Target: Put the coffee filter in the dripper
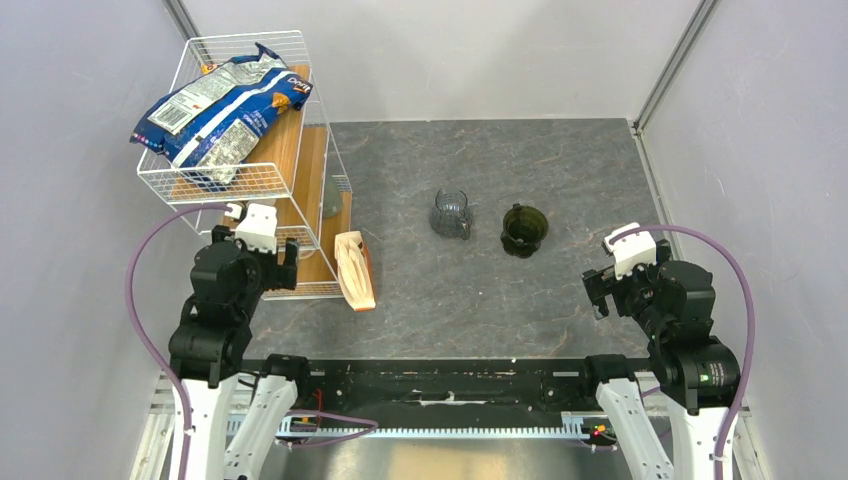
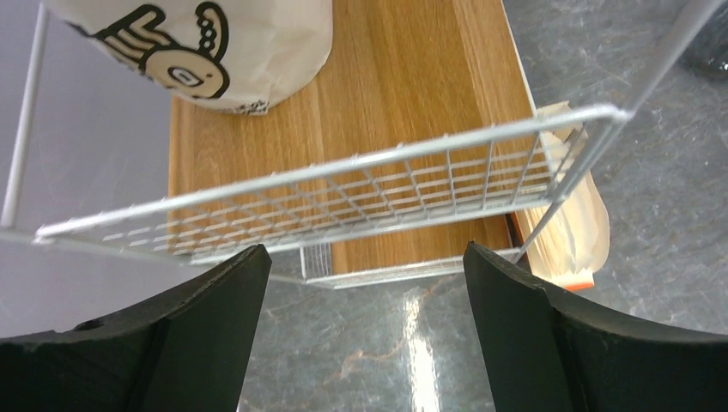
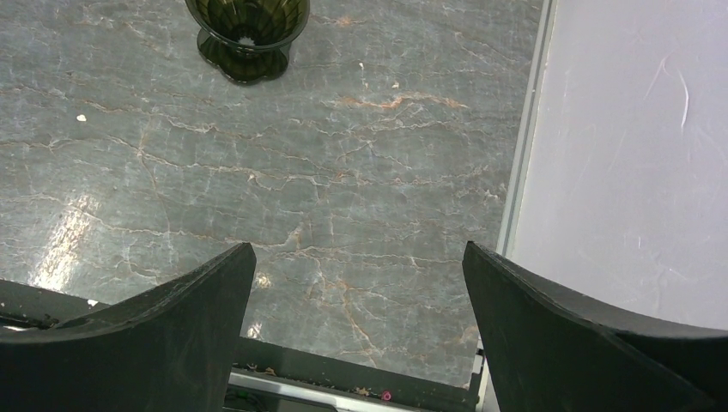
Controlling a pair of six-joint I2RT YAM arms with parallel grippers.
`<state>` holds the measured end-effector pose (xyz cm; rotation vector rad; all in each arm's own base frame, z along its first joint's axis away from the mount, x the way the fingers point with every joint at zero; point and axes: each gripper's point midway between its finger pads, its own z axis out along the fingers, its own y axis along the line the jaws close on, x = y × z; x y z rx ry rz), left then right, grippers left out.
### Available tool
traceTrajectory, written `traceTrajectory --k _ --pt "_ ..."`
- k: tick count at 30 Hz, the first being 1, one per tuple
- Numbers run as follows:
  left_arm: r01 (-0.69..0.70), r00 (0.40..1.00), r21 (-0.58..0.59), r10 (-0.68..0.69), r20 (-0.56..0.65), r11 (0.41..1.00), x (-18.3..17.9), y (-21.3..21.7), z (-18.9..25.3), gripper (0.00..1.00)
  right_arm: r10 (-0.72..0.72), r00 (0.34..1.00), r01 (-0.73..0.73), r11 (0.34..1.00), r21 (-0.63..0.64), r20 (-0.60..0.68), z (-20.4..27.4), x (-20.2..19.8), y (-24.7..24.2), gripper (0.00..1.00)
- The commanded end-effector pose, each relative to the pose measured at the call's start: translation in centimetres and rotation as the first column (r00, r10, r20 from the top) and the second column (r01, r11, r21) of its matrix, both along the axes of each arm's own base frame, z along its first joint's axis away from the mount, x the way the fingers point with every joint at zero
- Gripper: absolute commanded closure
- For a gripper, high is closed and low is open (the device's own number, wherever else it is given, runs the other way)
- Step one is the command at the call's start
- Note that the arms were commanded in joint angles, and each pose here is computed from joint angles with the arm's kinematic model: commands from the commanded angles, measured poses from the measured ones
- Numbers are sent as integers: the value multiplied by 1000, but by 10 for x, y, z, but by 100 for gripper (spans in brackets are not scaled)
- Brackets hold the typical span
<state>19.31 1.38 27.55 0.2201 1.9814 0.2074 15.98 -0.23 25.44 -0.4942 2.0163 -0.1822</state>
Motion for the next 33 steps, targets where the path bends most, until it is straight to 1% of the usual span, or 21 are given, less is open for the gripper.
traceTrajectory --k 1,6,9,22,32,33 --pt "17 989 -27 -13 145 999 27 -6 19 9 -10 1000 10 1000 -16 11 3 5 -3 1" --pt "-18 982 -15 21 188 1000 43 0 22 9 -6 1000 7 1000 -21 15 3 4 -3 1" --pt "-28 981 -15 30 192 1000 55 0 21 10 -2 1000 3 1000 -25 16 1 4 -3 1" --pt "-39 972 0 38 231 999 120 -2 31 9 -4 1000 4 1000 -29 5 -2 8 -4 1" --pt "-71 972 16 65 224 997 167 17 30 9 -10 1000 10 1000 -15 -4 0 13 -3 1" --pt "-100 971 14 94 222 995 170 29 29 8 -9 1000 9 1000 -13 -6 0 14 -2 1"
